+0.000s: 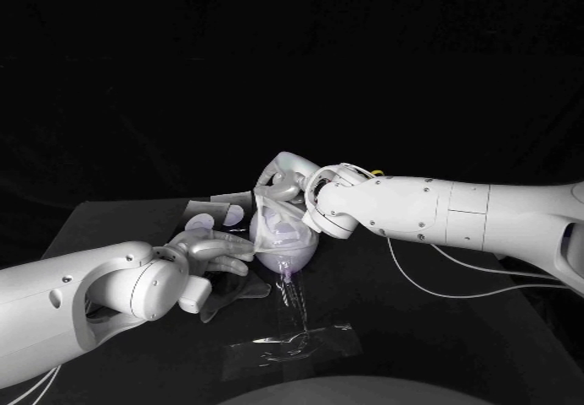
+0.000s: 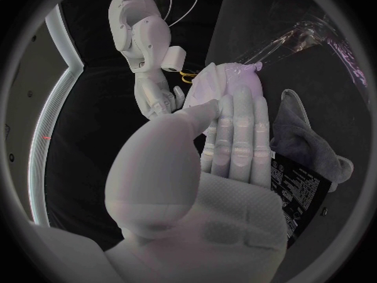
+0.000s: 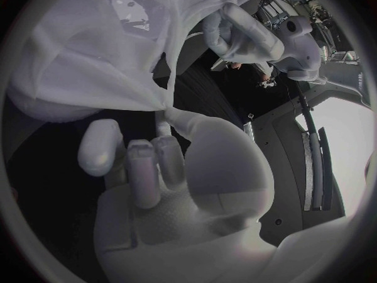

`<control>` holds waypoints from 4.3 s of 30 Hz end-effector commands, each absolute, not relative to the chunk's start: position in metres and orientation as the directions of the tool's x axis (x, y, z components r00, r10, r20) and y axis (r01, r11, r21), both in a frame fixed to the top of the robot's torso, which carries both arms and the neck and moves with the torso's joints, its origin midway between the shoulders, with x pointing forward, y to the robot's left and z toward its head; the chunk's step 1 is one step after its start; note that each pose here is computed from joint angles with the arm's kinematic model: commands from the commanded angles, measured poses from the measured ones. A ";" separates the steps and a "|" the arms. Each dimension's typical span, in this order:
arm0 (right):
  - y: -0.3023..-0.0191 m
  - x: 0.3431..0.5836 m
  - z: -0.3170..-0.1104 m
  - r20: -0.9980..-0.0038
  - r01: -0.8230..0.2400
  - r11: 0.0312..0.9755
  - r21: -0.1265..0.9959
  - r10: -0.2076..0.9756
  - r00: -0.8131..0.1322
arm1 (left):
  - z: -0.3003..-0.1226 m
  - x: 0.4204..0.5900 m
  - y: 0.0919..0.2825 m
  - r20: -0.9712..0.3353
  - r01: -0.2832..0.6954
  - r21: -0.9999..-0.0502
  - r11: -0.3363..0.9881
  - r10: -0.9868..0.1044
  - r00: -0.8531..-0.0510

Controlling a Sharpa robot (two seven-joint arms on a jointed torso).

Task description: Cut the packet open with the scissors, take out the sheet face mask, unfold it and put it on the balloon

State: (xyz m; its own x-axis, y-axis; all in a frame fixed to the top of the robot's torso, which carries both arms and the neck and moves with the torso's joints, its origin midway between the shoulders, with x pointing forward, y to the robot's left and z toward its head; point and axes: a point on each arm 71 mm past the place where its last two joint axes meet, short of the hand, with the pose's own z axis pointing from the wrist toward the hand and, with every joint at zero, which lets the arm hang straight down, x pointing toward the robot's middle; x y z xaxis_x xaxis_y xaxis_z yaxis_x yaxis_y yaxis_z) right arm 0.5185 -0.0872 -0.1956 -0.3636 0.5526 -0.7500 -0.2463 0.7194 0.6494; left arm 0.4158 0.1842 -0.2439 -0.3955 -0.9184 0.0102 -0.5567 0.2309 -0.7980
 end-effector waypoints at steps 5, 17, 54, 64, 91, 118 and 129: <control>-0.086 0.520 -0.201 -0.773 -0.232 0.757 0.611 0.507 -0.382 | -0.245 0.415 0.184 0.007 -0.567 -0.784 0.252 -0.910 -0.415; -0.086 0.518 -0.203 -0.789 -0.240 0.774 0.585 0.476 -0.387 | -0.247 0.415 0.185 -0.016 -0.568 -0.762 0.312 -0.886 -0.464; -0.151 0.518 -0.179 -0.631 -0.267 0.576 0.772 0.745 -0.216 | -0.242 0.449 0.227 -0.223 -0.359 -0.853 0.379 -0.886 -0.406; -0.212 0.501 -0.170 -0.531 -0.207 0.493 0.845 0.822 -0.208 | -0.224 0.461 0.231 -0.170 -0.196 -0.946 0.257 -0.912 -0.374; -0.220 0.482 -0.200 -0.702 -0.233 0.662 0.712 0.682 -0.206 | -0.198 0.500 0.210 -0.370 0.123 -0.929 0.350 -0.857 -0.360; -0.180 0.484 -0.206 -0.735 -0.315 0.665 0.677 0.628 -0.255 | -0.194 0.492 0.188 -0.572 0.318 -0.817 0.480 -0.742 -0.349; -0.175 0.480 -0.200 -0.719 -0.330 0.641 0.693 0.644 -0.259 | -0.204 0.488 0.173 -0.603 0.337 -0.797 0.502 -0.705 -0.374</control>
